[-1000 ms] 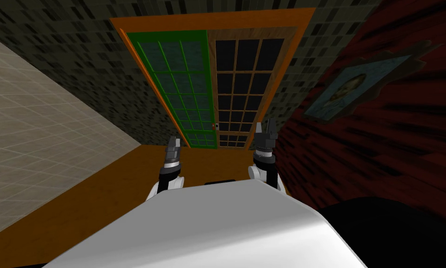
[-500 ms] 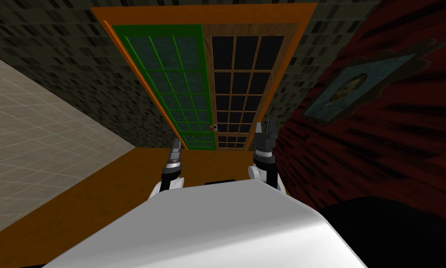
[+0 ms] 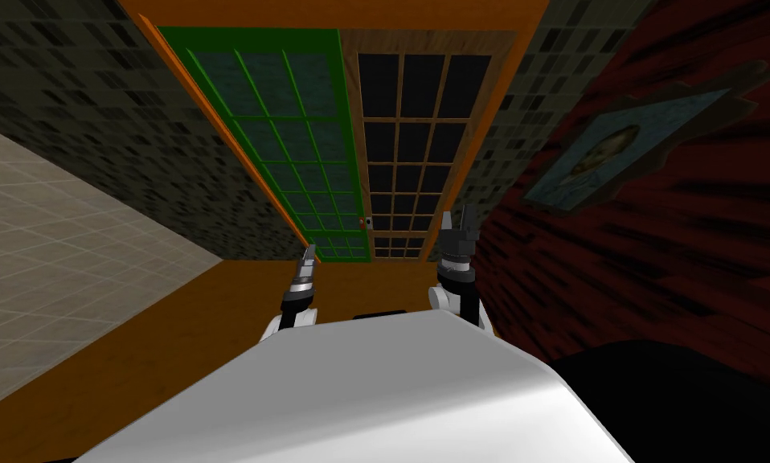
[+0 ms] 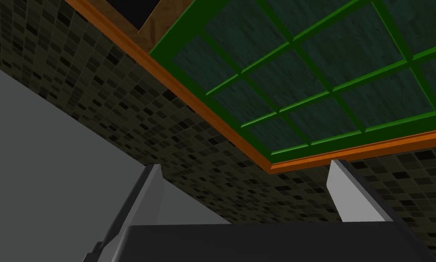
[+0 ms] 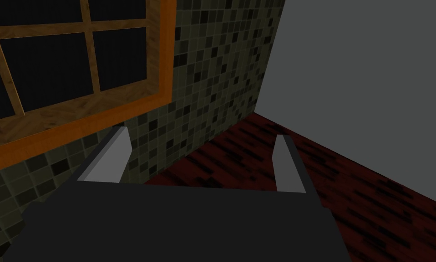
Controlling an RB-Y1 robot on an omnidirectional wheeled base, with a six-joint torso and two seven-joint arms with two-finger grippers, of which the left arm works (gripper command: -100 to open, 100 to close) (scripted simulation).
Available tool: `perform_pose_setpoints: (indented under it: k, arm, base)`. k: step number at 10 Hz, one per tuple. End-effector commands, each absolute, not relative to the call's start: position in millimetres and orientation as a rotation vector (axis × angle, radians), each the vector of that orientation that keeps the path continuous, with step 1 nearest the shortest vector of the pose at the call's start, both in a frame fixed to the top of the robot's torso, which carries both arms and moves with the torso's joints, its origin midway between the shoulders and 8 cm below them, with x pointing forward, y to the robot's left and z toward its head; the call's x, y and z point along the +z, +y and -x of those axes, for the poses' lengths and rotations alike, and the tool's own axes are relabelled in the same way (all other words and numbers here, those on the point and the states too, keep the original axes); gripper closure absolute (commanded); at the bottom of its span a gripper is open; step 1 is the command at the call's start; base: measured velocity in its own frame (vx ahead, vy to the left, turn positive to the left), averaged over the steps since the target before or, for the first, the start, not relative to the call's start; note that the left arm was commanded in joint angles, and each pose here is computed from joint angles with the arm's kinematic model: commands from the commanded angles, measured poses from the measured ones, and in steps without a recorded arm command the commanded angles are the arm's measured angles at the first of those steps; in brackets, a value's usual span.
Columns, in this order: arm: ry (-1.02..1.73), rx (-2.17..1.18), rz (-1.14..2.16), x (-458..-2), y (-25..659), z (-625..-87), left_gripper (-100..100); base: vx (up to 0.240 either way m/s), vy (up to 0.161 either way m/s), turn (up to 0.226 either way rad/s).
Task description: Pull the door open
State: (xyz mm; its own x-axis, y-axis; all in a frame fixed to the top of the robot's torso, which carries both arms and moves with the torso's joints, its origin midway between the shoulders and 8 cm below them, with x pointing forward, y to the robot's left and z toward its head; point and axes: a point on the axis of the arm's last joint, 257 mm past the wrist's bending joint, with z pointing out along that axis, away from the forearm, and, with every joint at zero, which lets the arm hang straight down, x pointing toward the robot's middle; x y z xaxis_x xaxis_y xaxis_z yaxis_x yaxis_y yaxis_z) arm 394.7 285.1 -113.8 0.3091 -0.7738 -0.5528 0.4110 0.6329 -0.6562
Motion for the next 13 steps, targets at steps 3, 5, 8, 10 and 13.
perform_pose_setpoints:
  k: [3,5,8,10,13]
  arm:
    - [1.035,-0.708,0.408,-144.2,296.5,-399.8,-100]
    - [1.070,-0.649,0.393,-160.7,302.5,-402.2,-100]
    - [1.121,-0.563,0.369,-185.3,311.4,-404.7,-100]
    - [1.155,-0.507,0.353,-201.6,317.2,-405.6,-100]
    - [1.205,-0.425,0.327,-225.8,325.7,-405.9,-100]
  base:
    - [0.100,-0.024,-0.055]
    - [0.101,-0.020,-0.054]
    - [0.106,-0.012,-0.061]
    - [0.100,-0.017,-0.056]
    - [0.109,-0.017,-0.056]
